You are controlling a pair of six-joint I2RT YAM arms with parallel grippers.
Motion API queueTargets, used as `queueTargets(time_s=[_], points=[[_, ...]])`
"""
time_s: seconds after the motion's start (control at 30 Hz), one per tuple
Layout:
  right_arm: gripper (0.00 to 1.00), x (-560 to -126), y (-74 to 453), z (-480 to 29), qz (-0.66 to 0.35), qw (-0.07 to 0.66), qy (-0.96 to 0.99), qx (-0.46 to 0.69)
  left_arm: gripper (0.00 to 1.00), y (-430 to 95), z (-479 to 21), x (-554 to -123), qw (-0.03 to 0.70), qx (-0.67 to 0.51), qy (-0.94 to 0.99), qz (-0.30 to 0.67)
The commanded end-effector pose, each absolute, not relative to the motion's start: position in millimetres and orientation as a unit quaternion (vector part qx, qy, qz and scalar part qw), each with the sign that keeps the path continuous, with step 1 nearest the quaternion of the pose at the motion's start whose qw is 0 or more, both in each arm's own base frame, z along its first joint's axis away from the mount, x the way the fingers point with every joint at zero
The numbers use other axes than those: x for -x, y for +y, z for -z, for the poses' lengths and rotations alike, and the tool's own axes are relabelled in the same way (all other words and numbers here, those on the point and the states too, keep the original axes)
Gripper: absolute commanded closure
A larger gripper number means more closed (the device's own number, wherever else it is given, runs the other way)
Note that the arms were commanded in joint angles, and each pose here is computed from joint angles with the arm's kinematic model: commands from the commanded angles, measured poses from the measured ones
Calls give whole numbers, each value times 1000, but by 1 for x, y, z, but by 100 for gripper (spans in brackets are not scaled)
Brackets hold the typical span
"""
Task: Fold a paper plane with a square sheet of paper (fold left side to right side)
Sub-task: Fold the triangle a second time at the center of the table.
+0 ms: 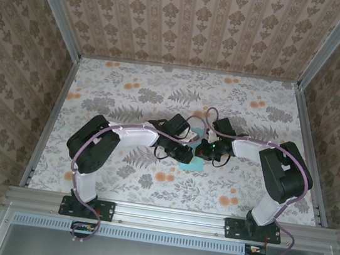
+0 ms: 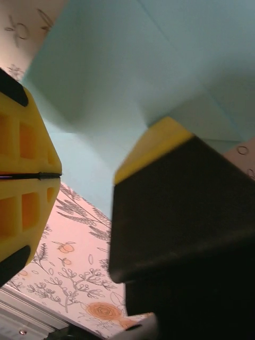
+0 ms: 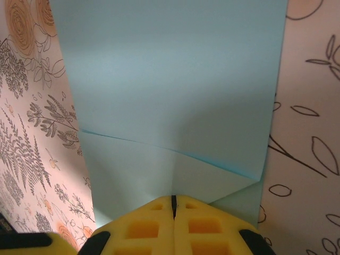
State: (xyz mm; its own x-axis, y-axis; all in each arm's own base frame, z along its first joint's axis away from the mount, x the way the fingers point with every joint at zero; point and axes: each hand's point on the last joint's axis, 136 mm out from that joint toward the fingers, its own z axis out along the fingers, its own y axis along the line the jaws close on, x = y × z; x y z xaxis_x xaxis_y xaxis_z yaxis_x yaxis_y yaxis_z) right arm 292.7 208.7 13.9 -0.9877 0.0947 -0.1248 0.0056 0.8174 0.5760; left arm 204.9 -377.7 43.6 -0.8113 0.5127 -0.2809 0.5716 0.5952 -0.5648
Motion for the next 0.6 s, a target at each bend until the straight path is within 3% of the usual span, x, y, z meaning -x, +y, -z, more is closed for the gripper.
queueTargets(time_s=[0.0,0.57], points=[[100,-277,197,7,-262,39,963,-40,91,-377,-30,-200,20,-314,891,327],[99,-278,193,7,-250,38,967,-34,91,-339,-11,-173,-7,-288,907,307]])
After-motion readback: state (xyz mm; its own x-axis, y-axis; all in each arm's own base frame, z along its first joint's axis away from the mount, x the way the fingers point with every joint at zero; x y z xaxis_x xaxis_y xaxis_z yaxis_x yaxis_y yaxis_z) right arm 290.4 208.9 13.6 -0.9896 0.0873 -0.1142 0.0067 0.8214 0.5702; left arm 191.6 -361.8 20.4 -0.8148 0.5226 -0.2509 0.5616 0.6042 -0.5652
